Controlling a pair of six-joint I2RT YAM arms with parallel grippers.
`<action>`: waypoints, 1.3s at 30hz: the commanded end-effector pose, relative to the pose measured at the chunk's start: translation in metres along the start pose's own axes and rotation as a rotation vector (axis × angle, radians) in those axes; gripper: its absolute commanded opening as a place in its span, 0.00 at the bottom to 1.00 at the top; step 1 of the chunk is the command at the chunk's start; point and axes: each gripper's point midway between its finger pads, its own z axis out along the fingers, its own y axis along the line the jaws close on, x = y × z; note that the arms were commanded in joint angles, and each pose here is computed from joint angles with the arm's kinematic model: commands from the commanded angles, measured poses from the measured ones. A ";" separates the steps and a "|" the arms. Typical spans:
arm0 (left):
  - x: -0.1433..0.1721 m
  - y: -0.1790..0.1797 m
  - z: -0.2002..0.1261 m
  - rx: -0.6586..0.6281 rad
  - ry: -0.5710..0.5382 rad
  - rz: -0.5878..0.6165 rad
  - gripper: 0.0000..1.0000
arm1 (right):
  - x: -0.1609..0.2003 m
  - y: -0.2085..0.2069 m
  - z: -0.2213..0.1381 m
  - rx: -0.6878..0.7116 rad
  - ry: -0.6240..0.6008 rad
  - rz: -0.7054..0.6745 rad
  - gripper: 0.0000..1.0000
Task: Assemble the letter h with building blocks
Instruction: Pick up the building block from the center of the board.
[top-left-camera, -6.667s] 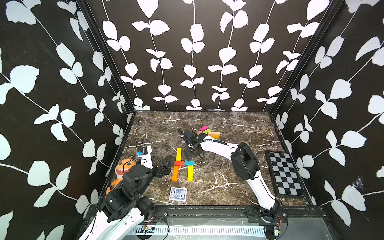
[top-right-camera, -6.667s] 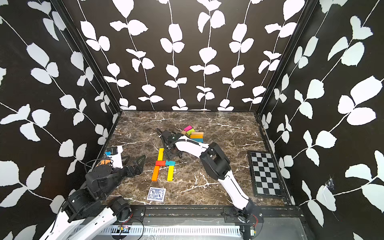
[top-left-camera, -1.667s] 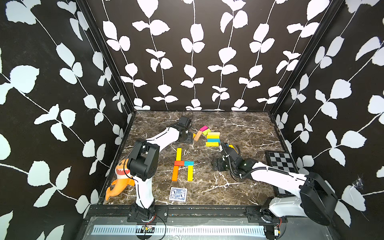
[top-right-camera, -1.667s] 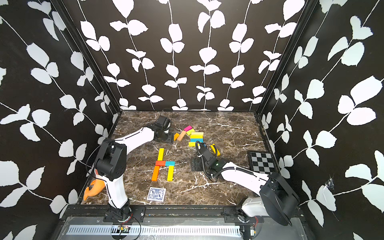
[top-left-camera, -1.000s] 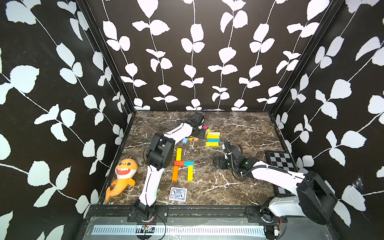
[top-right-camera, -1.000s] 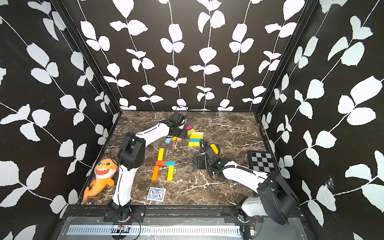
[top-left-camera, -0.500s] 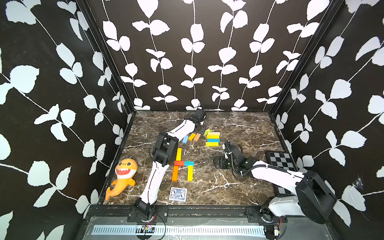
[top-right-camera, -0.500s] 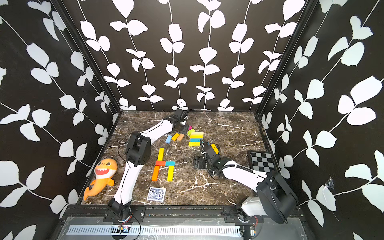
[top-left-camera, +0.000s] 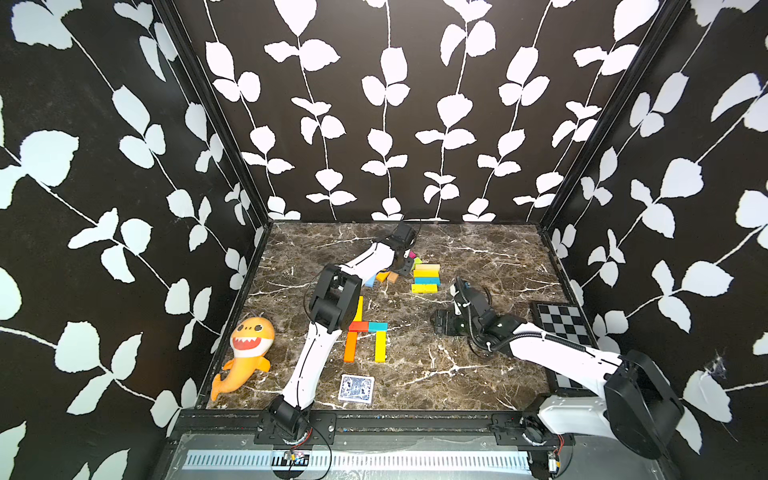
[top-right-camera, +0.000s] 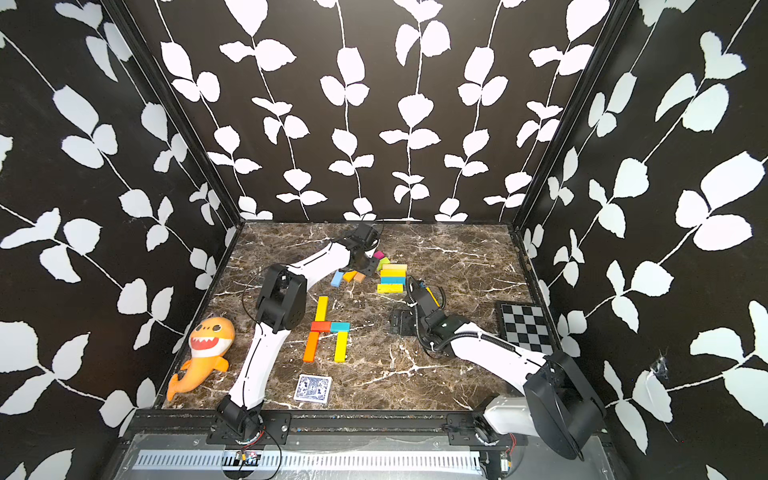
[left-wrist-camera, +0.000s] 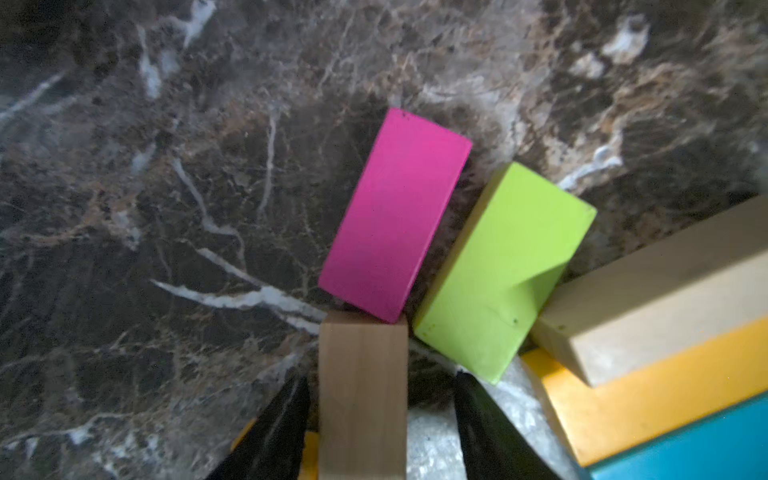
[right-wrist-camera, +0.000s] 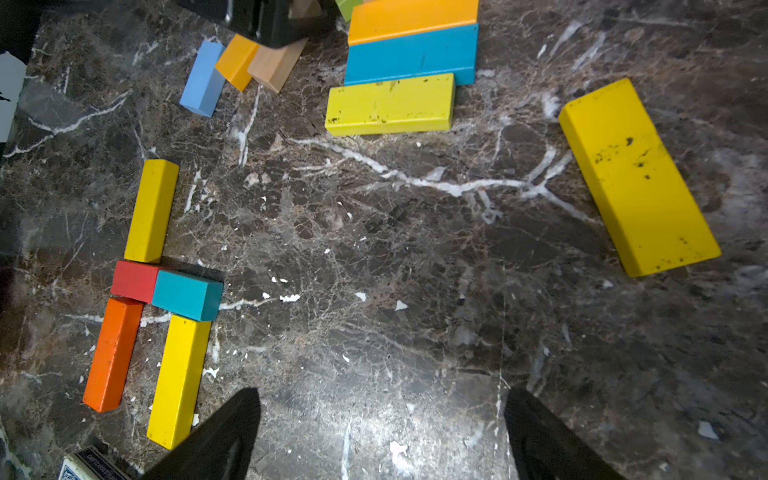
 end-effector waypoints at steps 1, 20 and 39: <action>0.008 -0.003 0.004 -0.015 0.042 0.022 0.56 | 0.001 -0.009 -0.004 0.027 -0.008 0.009 0.92; -0.037 -0.027 -0.103 0.012 -0.247 -0.135 0.34 | -0.006 -0.015 -0.012 0.035 -0.050 0.032 0.92; 0.099 -0.059 -0.101 -0.027 -0.117 -0.391 0.28 | -0.002 -0.020 -0.013 0.036 -0.055 0.038 0.92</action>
